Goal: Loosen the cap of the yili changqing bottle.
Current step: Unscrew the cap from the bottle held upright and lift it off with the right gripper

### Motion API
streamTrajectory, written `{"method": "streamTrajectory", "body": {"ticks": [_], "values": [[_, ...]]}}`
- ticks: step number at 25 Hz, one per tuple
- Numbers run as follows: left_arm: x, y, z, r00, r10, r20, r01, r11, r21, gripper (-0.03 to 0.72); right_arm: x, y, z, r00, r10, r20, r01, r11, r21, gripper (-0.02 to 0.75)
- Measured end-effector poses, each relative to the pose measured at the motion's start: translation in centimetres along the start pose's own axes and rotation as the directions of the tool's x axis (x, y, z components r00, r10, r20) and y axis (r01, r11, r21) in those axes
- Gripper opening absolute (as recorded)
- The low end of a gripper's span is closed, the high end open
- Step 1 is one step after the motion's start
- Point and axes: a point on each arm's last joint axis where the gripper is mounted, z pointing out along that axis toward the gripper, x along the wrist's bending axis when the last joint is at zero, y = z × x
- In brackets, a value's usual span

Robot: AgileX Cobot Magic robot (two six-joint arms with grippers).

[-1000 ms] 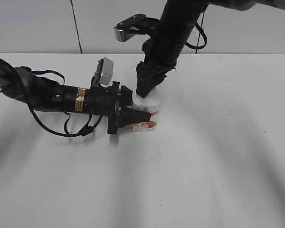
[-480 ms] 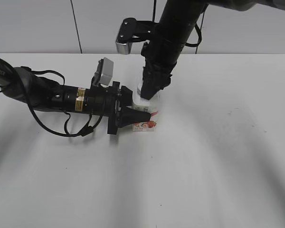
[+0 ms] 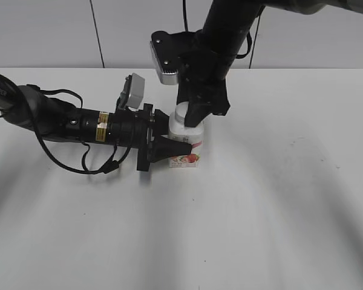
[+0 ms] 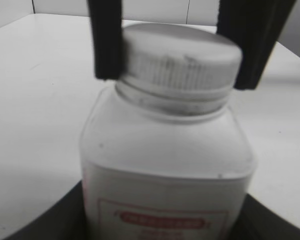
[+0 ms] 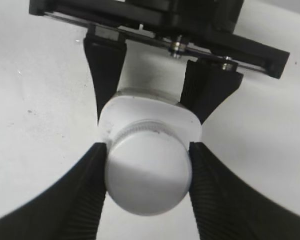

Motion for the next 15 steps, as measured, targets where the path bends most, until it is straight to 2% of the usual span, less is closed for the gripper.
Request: {"method": "streamTrajectory", "body": {"ticks": [15], "values": [[0.01,0.0,0.0,1.0,0.001,-0.001,-0.001,1.0,-0.001,0.377,0.0,0.0,0.0,0.999,-0.035,0.0,0.035,0.999,0.0,0.395]]}}
